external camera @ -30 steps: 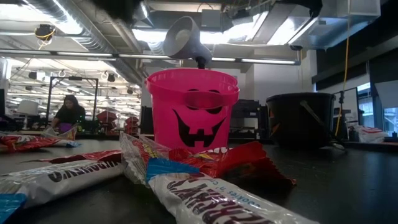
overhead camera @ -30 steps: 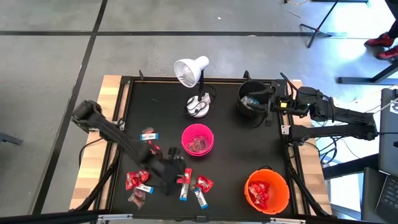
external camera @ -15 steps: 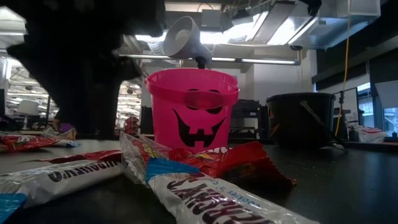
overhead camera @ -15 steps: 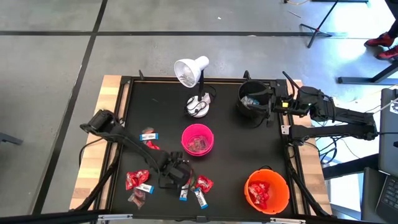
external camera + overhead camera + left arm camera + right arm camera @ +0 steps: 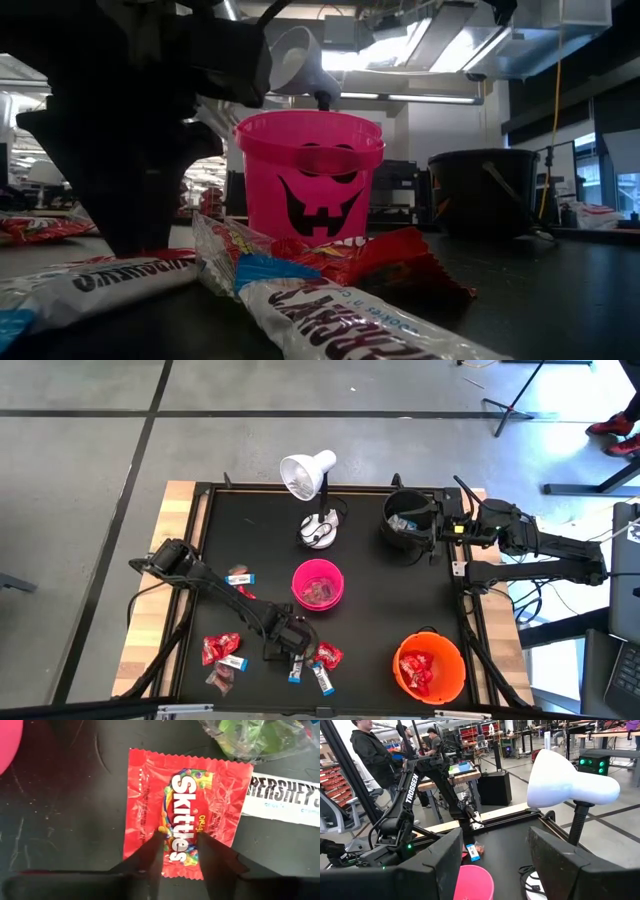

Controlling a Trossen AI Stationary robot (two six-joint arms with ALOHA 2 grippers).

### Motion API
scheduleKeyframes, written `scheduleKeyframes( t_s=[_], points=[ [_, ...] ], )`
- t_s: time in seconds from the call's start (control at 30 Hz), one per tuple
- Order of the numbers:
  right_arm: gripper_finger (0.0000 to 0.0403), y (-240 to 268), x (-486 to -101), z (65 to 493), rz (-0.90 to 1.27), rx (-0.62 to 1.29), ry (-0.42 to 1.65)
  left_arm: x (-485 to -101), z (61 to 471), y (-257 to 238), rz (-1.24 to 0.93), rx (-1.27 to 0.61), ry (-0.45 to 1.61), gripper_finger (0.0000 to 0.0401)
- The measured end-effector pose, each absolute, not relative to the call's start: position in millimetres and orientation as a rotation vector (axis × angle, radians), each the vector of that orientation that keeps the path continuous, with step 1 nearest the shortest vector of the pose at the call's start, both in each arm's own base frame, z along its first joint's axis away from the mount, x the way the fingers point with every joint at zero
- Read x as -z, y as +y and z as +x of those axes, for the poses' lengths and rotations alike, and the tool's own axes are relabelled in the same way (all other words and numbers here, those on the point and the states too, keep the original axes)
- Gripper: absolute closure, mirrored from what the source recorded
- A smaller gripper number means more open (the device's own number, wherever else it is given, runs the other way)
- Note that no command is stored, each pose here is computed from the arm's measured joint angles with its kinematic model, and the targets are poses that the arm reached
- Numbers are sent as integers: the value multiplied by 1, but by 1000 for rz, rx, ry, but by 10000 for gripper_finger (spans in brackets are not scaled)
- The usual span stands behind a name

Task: Sort candy
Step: Put the red candy into the orange bucket

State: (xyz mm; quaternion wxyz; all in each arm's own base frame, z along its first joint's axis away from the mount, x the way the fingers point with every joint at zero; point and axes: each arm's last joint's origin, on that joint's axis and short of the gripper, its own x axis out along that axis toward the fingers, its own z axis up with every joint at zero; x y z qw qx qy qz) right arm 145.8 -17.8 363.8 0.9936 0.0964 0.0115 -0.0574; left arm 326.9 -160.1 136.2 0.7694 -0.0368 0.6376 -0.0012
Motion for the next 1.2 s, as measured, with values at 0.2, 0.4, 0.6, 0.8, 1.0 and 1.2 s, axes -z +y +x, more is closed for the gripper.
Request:
scheduleKeyframes(
  t_s=[0.2,0.4,0.6,0.8,1.0,1.2],
  points=[
    [180,-18,-364,146,205,116,22,-136,326,-161,-103,17,1395,390],
    [180,-18,-364,146,206,115,21,-145,321,-163,-76,1,1371,401],
    [180,-18,-365,146,206,115,14,-177,307,-163,-44,-61,1295,401],
    [180,-18,-365,146,208,115,13,-187,305,-162,-62,-59,1267,393],
    [180,-18,-365,146,213,115,14,-182,302,-160,-17,9,1310,313],
    [180,-18,-365,146,214,115,14,-172,303,-156,27,28,1316,203]
  ],
)
